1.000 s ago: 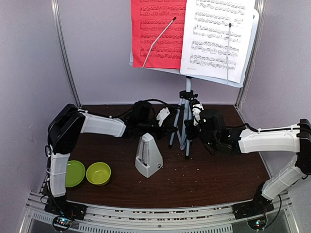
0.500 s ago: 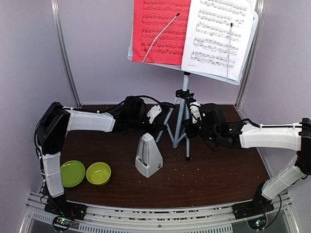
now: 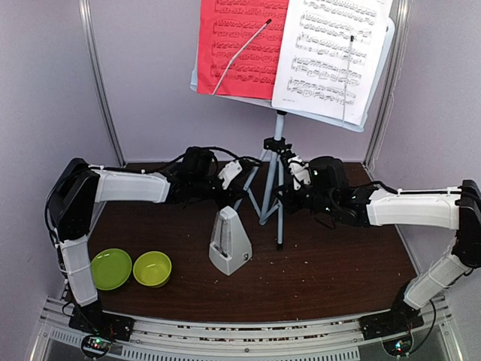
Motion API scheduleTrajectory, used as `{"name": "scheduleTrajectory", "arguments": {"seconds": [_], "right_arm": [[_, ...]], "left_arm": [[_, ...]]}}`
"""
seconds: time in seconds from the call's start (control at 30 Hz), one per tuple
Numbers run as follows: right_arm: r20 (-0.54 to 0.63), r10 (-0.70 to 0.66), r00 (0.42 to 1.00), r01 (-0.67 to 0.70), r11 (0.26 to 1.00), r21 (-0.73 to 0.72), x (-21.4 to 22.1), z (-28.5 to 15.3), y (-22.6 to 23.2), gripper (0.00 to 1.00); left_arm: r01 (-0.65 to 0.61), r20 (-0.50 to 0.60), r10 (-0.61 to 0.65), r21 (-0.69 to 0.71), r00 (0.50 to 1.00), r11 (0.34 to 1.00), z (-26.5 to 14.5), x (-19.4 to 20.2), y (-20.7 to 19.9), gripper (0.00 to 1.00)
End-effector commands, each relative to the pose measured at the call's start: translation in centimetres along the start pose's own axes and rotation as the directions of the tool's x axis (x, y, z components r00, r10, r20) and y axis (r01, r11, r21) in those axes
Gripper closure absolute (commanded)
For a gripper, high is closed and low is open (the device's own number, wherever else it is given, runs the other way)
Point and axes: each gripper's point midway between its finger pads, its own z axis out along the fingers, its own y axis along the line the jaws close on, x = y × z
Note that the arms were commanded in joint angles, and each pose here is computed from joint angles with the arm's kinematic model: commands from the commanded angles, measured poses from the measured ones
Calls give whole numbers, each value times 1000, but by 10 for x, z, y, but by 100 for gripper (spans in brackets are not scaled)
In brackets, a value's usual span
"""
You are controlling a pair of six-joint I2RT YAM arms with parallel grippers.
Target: Set up the instrument practice props
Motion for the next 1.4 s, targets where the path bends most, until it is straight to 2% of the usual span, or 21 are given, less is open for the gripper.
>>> {"name": "scheduleTrajectory", "arguments": {"seconds": [0.0, 0.17, 0.23, 0.3, 0.43, 0.6, 0.73, 0.8, 0.93, 1.07, 1.1, 1.37], "right_arm": [[53, -3, 999, 10, 993, -121, -18, -2, 21, 71], [20, -10, 1000, 14, 984, -178, -4, -3, 29, 42], [14, -2, 1000, 4, 984, -177, 5, -3, 28, 35], [-7, 6, 1000, -7, 985, -172, 19, 1, 25, 32], [-38, 36, 999, -41, 986, -162, 47, 14, 22, 33], [-46, 33, 998, -39, 990, -133, 56, 35, 17, 34], [-42, 21, 999, -24, 996, -80, 59, 52, 8, 37], [-35, 18, 999, -20, 998, -65, 57, 58, 6, 43], [-33, 8, 999, -9, 999, -42, 57, 66, 3, 65], [-53, -2, 999, 1, 1000, -7, 64, 65, -4, 96], [-58, -1, 998, 1, 1000, -1, 66, 63, -6, 100], [-127, 35, 991, -23, 996, 91, 83, 27, -26, 100]], "left_arm": [[23, -3, -24, -209, 1000, 978, -15, 7, 63, 100], [9, 7, -7, -193, 1000, 981, -11, -1, 57, 100], [8, 8, -6, -188, 1000, 982, -11, -2, 56, 100], [6, 9, -5, -186, 1000, 982, -12, -3, 55, 100], [3, 14, -1, -180, 1000, 984, -12, -5, 53, 100], [8, 15, -6, -175, 1000, 985, -11, -6, 52, 100], [13, 7, -12, -170, 1000, 985, -11, -4, 50, 100], [14, 4, -14, -170, 1000, 985, -12, -4, 50, 100], [18, 2, -18, -185, 1000, 982, -15, -4, 52, 100], [26, -8, -28, -211, 1000, 977, -19, 0, 54, 100], [30, -9, -33, -220, 999, 975, -20, 2, 54, 100], [34, -74, -60, -304, 995, 952, -43, 30, 63, 100]]}}
